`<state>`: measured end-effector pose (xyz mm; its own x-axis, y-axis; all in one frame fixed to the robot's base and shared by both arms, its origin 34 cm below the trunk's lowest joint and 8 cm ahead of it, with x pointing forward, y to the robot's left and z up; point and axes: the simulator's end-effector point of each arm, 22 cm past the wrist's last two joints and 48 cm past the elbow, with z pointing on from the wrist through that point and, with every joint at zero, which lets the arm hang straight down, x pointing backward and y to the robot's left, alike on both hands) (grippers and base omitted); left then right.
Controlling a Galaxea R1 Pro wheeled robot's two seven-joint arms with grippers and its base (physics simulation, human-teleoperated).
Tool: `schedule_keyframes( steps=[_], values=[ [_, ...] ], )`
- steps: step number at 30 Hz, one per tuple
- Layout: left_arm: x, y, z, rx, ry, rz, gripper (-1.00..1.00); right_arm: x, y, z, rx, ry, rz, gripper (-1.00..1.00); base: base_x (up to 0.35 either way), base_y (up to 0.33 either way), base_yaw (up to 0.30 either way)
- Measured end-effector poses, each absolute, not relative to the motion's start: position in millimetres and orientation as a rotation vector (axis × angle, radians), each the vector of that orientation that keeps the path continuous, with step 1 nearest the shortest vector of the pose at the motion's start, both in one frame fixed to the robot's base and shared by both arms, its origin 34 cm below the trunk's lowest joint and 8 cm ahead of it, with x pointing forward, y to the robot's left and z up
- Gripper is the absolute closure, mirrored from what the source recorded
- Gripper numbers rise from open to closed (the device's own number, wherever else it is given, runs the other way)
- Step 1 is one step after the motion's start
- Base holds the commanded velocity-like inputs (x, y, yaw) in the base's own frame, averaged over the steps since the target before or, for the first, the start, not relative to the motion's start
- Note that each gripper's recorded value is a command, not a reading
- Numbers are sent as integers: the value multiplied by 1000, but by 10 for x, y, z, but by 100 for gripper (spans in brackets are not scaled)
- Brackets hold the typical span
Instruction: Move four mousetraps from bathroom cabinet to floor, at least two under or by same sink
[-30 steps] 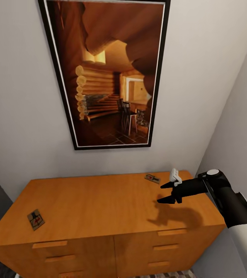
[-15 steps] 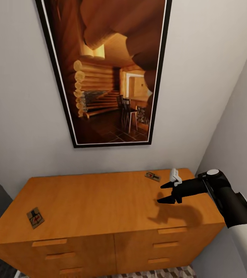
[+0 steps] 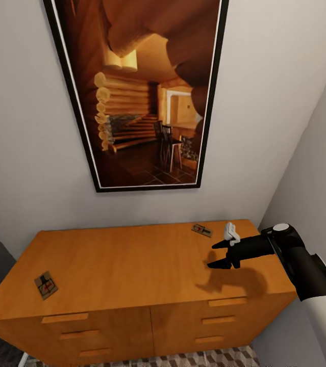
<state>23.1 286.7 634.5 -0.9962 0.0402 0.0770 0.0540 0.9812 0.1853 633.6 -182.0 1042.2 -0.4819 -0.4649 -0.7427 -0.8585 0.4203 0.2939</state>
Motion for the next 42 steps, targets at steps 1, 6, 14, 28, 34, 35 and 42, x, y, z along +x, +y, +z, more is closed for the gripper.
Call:
schedule_keyframes(
  steps=[1,6,14,28,34,35,42],
  values=[
    [225,2867,6346,-72,-3053,-289,-100,6337,-1820,10413,-1115,2112,906,-100,0,0,0],
    [195,2867,6353,-74,-3044,-288,-100,6339,-1820,10372,-1113,2118,912,-100,0,0,0],
    [147,2858,6365,-75,-3032,-284,-100,6341,-1820,10308,-1110,2128,921,-100,103,0,0],
    [58,2685,6383,-70,-3010,-249,-100,6348,-1820,10189,-1105,2146,937,-100,161,0,0],
    [25,2585,6391,-66,-3002,-231,-100,6350,-1820,10142,-1103,2153,944,-100,12,0,0],
    [21,2572,6392,-65,-3001,-228,-100,6350,-1820,10136,-1102,2154,945,-100,3,0,0],
    [5,2549,6397,-65,-2997,-223,-100,6351,-1821,10112,-1101,2158,948,-100,1,0,0]
  ],
)
